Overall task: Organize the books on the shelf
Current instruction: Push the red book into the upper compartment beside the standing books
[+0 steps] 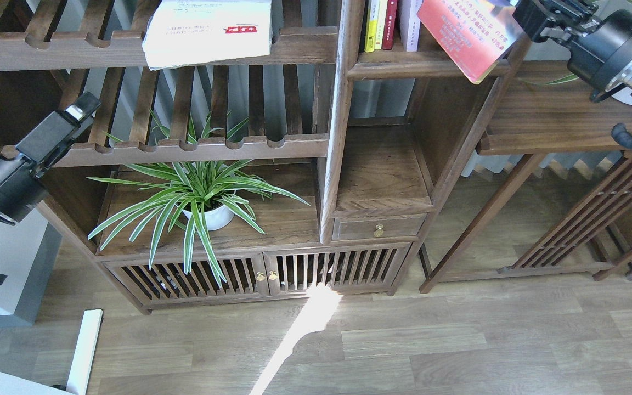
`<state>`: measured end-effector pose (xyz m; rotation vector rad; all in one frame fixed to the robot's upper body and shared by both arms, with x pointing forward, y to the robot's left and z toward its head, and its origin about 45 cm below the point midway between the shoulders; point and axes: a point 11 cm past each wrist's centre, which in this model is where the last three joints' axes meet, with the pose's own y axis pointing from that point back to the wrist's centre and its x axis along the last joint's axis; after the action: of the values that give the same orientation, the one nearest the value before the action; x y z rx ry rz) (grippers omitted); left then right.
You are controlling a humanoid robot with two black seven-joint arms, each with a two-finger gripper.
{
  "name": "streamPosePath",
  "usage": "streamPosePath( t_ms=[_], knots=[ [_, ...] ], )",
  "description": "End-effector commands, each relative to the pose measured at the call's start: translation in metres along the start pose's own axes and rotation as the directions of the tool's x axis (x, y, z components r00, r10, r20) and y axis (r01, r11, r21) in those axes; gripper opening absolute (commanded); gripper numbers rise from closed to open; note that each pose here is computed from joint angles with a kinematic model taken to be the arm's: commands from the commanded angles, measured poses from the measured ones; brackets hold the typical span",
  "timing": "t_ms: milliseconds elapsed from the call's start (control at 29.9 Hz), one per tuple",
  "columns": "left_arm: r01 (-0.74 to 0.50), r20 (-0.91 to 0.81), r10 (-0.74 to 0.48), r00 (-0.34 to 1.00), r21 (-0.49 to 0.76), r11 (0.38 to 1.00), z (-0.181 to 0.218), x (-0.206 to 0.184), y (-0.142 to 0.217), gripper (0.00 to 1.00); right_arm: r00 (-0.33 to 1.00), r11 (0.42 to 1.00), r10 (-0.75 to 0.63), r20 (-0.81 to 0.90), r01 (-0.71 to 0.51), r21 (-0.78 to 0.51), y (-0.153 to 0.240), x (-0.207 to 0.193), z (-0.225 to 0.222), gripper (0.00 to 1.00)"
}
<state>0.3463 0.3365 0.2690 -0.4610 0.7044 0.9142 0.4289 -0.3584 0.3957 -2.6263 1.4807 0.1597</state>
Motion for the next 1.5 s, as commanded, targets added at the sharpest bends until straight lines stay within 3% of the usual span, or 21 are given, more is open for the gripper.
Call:
streamPosePath(
  t_ms=[0,702,1136,1471],
  knots=[
    [-0.002,-0.002,0.002,1.0,0.0,1.0,-0.001,0.001,0.001,0.98,0.999,1.0,0.015,-0.032,-0.015,0.0,-0.003,0.004,-0.008,0.01],
    [-0.016,-0.029,0.016,0.999,0.0,1.0,-0.01,0.005,0.006,0.98,0.987,0.996,0.057,-0.148,-0.066,-0.054,-0.018,0.011,-0.011,0.01],
    [-0.017,-0.035,0.017,0.999,0.003,1.0,-0.013,0.006,0.006,0.98,0.982,0.985,0.158,-0.102,-0.165,-0.056,-0.026,0.015,-0.009,0.01],
    [-0.019,-0.047,0.019,0.999,0.001,1.0,-0.017,0.007,0.006,0.98,0.979,0.977,0.201,-0.024,-0.202,-0.064,-0.056,-0.009,-0.009,0.0]
  ],
)
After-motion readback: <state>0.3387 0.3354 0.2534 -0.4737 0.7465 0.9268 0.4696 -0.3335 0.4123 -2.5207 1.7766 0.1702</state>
